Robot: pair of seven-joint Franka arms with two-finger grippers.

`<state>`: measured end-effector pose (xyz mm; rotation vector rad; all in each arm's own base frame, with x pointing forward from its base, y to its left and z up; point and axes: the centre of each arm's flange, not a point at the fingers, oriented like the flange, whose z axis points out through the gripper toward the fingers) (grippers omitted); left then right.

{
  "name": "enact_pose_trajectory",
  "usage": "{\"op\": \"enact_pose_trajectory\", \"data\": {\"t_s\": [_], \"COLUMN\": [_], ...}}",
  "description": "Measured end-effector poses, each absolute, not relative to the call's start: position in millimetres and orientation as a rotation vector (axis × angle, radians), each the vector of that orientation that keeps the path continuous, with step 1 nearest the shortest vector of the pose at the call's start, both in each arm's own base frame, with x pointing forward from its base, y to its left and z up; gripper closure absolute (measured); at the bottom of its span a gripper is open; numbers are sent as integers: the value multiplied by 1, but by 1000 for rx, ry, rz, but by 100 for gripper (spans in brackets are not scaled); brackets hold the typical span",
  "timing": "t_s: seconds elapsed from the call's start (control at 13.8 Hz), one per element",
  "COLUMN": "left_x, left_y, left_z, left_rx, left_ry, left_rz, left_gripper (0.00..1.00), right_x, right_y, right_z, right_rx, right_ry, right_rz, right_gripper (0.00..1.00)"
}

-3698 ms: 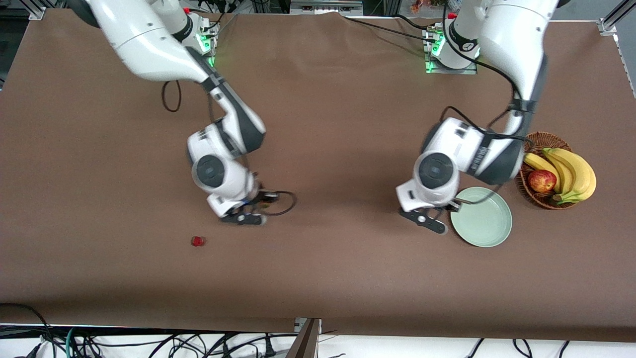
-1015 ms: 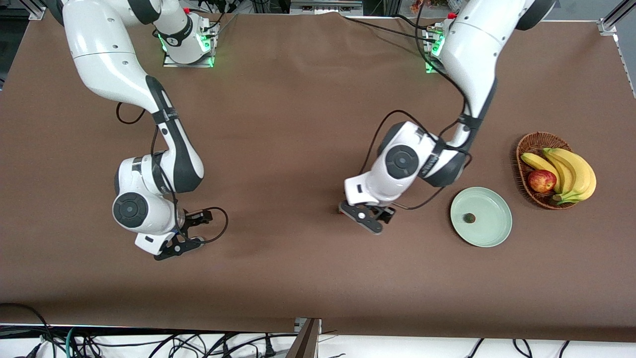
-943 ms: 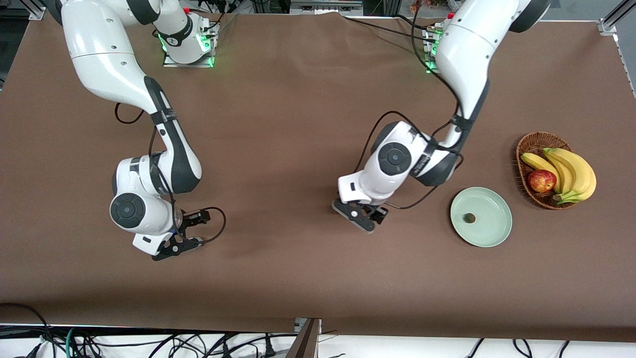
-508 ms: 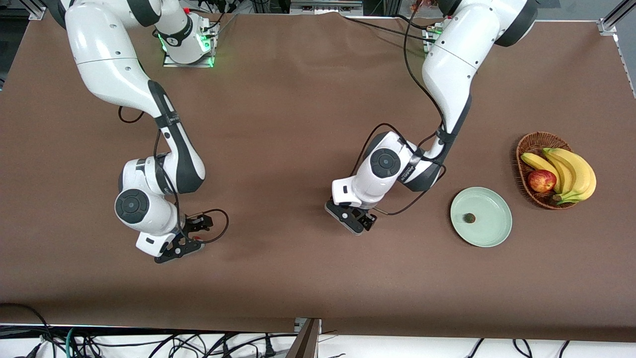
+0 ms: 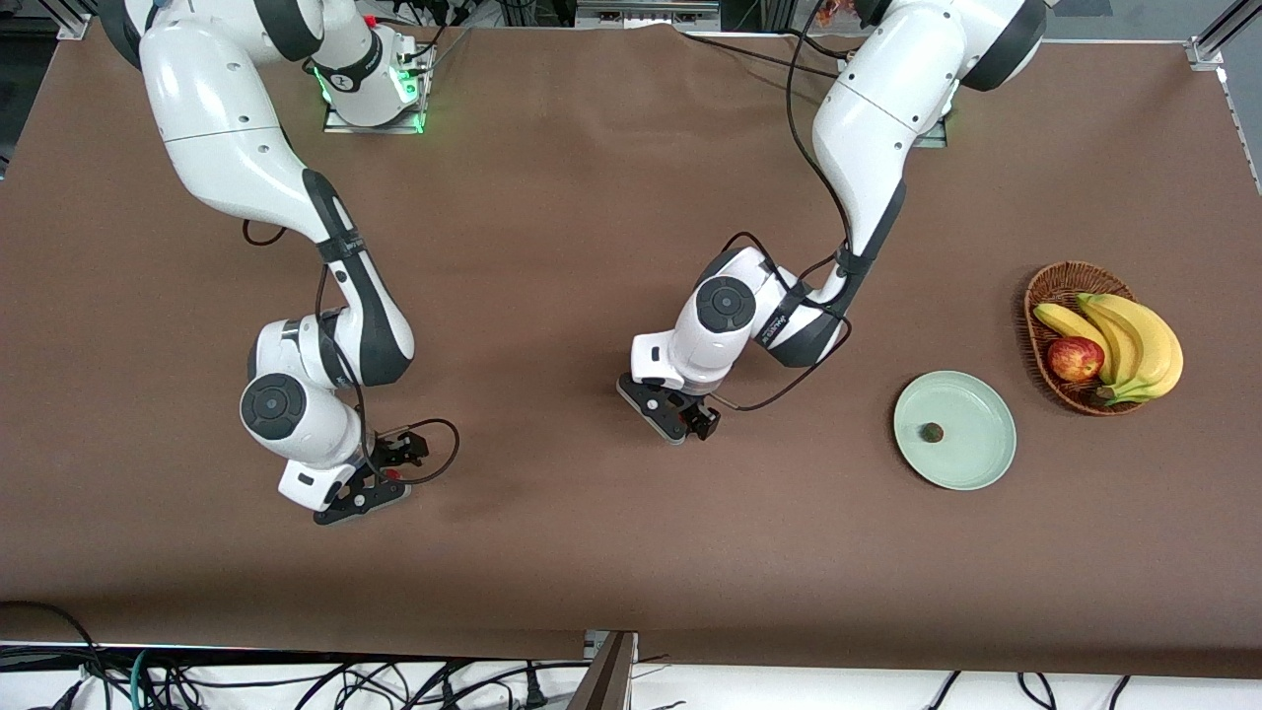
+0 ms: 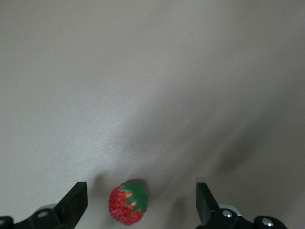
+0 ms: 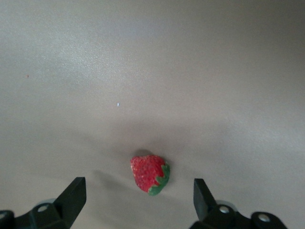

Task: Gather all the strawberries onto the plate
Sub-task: 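Grasp the middle strawberry with the left gripper while the right grasps the last, then drop the strawberry on the plate while the right gripper carries the last midway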

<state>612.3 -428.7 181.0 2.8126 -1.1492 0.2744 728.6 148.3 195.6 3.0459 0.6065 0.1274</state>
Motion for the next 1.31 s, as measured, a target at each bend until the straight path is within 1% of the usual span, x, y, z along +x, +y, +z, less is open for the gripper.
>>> {"op": "enact_pose_trajectory", "data": {"t_s": [0.07,0.15,0.22,0.29,0.36,0.44,0.51,0.58,0.65,0.73,0.87,1.02,1.31], "left_x": [613,612,612,612,612,611,610,610,611,612,615,624,655], "left_y": [-428,-427,-426,-426,-425,-425,-424,-422,-421,-420,-415,-399,-316], "left_z": [179,178,177,177,176,174,172,171,172,172,175,194,283], "left_rx": [2815,2817,2818,2819,2820,2822,2824,2828,2829,2831,2843,2879,2981], "left_ry": [-1151,-1151,-1152,-1152,-1153,-1153,-1154,-1154,-1152,-1151,-1145,-1124,-1004], "left_rz": [272,269,267,265,262,258,251,245,248,250,232,163,-33], "left_gripper": [0,0,5,5,13,23,35,45,57,65,66,66,66], "right_x": [729,729,728,728,728,728,728,728,728,728,729,729,724], "right_y": [148,148,148,148,148,148,148,148,148,148,148,149,176], "right_z": [194,192,192,191,191,191,191,191,191,192,192,193,204], "right_rx": [3045,3045,3044,3044,3044,3044,3044,3044,3044,3044,3042,3043,3088], "right_ry": [611,612,612,613,613,613,614,614,615,617,621,624,617], "right_rz": [130,134,135,135,136,136,136,136,136,138,140,144,145], "right_gripper": [4,16,28,40,47,48,51,58,58,67,68,68,68]}}
